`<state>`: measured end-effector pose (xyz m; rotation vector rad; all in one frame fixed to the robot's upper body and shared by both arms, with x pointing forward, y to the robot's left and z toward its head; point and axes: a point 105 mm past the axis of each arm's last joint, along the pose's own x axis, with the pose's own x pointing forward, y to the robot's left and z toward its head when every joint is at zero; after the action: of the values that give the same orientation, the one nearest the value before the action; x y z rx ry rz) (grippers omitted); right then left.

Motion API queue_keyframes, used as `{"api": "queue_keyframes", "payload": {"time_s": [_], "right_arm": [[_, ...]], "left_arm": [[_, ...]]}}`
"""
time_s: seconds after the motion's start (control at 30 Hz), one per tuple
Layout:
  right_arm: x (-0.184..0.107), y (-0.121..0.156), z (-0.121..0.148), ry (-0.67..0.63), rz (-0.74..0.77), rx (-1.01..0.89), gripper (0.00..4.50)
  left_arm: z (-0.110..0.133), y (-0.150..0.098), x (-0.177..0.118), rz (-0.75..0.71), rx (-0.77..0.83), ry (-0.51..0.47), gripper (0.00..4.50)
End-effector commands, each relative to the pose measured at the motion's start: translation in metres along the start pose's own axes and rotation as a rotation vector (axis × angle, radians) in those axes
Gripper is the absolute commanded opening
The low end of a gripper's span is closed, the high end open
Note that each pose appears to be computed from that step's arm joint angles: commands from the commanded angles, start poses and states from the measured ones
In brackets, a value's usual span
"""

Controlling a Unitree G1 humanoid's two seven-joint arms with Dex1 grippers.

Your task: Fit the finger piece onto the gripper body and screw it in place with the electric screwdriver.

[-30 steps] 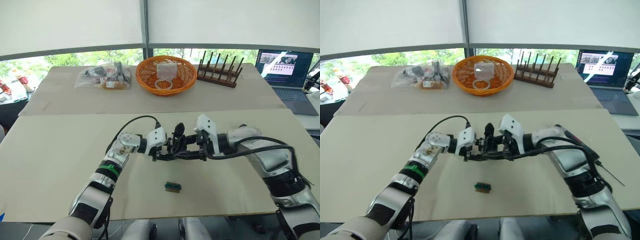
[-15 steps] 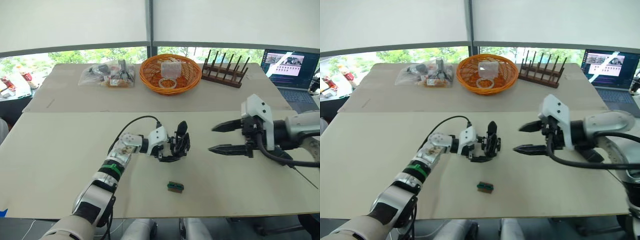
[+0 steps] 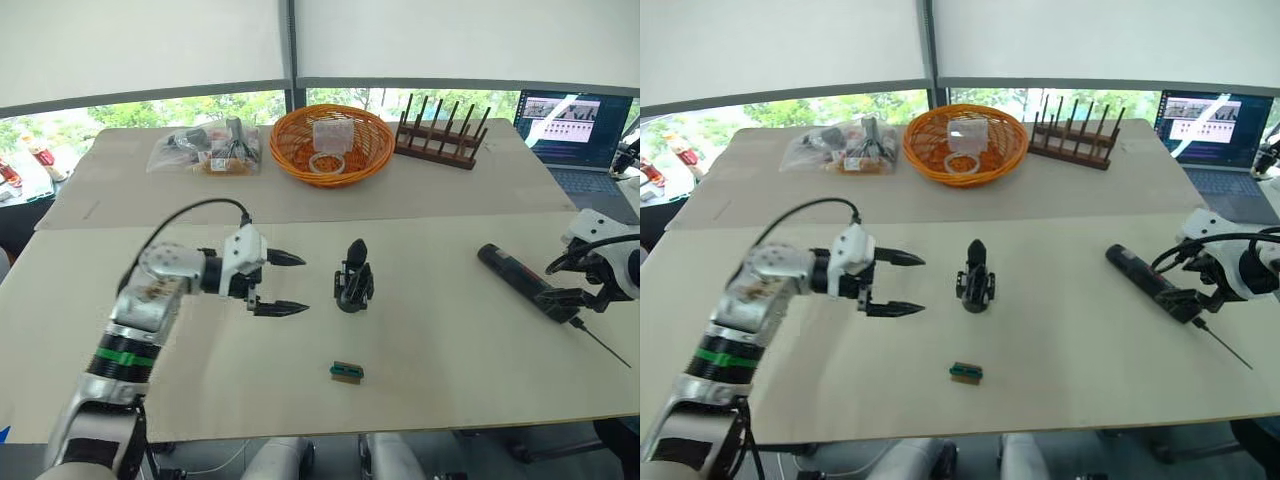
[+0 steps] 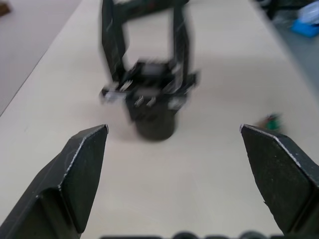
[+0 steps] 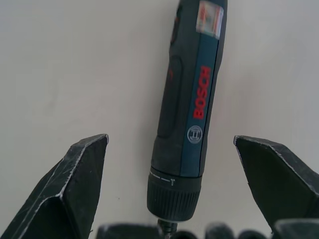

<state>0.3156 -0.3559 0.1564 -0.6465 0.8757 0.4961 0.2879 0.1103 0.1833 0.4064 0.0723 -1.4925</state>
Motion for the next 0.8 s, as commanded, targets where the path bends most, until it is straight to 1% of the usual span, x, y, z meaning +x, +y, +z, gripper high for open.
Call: {"api": "queue_keyframes", "payload": {"time_s": [0.03,0.13,0.23,0.33,0.4,0.43,0.5,0.57,0.63,0.7,0.8], "right_arm": [[0.002,-0.014,-0.004,0.033,-0.037,0.005,4.48],[0.010,-0.016,-0.005,0.039,-0.011,0.028,4.48],[0.019,-0.014,-0.009,0.065,0.021,0.051,4.48],[0.024,-0.015,-0.013,0.084,0.027,0.020,3.69],[0.024,-0.019,-0.013,0.083,0.013,-0.029,2.95],[0.022,-0.019,-0.010,0.068,0.018,-0.054,2.64],[0.014,-0.014,0.008,-0.010,0.074,-0.107,1.97],[-0.001,0.007,0.029,-0.114,0.217,-0.190,1.92],[-0.011,0.030,0.033,-0.128,0.335,-0.295,1.92],[-0.011,0.044,0.026,-0.097,0.368,-0.365,1.92],[0.003,0.056,0.016,-0.047,0.346,-0.436,1.92]], "left_arm": [[0.054,-0.030,-0.007,-0.152,0.051,-0.080,4.50],[0.082,-0.040,-0.009,-0.203,0.069,-0.122,4.50],[0.098,-0.043,-0.008,-0.212,0.094,-0.152,4.50],[0.100,-0.043,-0.004,-0.209,0.133,-0.139,4.50],[0.094,-0.041,0.000,-0.191,0.160,-0.112,4.50],[0.092,-0.041,0.001,-0.189,0.167,-0.103,4.50],[0.089,-0.043,0.001,-0.204,0.165,-0.098,4.50],[0.089,-0.044,0.000,-0.218,0.164,-0.097,4.50],[0.089,-0.045,0.000,-0.232,0.166,-0.094,4.50],[0.088,-0.045,0.000,-0.239,0.173,-0.092,4.50],[0.086,-0.044,0.003,-0.251,0.181,-0.089,4.50]]}}
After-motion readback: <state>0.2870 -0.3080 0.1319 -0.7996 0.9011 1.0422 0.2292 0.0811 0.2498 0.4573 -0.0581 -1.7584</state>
